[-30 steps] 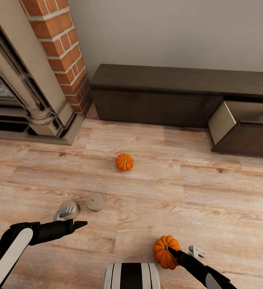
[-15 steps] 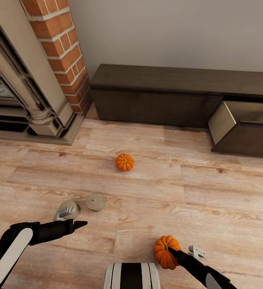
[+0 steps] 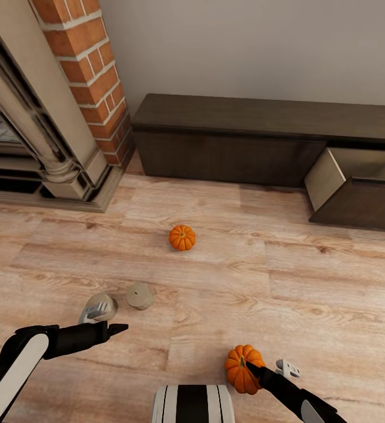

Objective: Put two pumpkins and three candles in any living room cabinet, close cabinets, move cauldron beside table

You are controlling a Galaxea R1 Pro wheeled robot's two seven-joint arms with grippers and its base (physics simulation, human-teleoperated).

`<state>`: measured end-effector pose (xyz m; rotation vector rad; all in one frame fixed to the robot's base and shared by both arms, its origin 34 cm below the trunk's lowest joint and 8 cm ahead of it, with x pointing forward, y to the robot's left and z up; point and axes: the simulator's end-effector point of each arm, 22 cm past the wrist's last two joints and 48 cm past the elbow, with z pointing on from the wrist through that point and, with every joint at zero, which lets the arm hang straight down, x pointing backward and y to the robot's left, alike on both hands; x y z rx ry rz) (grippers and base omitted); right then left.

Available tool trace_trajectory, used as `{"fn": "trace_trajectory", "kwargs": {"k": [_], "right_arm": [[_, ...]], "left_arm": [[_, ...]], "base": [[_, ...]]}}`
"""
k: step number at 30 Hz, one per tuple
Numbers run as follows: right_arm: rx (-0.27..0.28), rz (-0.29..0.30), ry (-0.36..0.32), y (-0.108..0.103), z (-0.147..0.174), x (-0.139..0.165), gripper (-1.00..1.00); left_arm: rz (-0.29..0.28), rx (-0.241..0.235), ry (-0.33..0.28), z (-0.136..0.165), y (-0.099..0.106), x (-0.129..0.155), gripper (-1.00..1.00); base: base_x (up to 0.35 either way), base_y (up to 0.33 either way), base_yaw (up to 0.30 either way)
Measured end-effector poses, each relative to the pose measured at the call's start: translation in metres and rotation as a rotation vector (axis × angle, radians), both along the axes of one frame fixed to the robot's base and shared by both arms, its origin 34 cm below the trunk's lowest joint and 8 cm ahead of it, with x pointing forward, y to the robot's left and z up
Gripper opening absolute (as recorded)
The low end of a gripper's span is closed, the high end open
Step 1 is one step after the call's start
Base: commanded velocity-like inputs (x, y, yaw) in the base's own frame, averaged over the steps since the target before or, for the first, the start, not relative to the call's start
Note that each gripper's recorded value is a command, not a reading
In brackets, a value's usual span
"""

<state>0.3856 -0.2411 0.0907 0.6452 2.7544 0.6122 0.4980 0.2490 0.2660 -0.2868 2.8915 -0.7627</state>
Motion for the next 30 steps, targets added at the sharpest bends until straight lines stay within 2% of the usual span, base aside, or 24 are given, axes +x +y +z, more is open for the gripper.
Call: {"fn": "trace_trajectory", "kwargs": {"k": [3, 10, 30], "right_arm": [[0.000, 0.000, 0.000, 0.000, 0.000, 0.000, -1.00], [-0.051, -0.006, -0.001, -0.011, 0.004, 0.006, -1.00], [-0.050, -0.012, -0.084, -0.012, 0.033, 0.039, -1.00]], "left_arm": [[-0.001, 0.000, 0.001, 0.000, 0.000, 0.000, 1.00], [-0.002, 0.002, -0.028, 0.012, 0.000, 0.006, 1.00], [-0.007, 0.008, -0.104, 0.047, -0.001, 0.021, 1.00]], "base": [[0.000, 0.000, 0.000], [0.000, 0.000, 0.000], [0.000, 0.000, 0.000]]}}
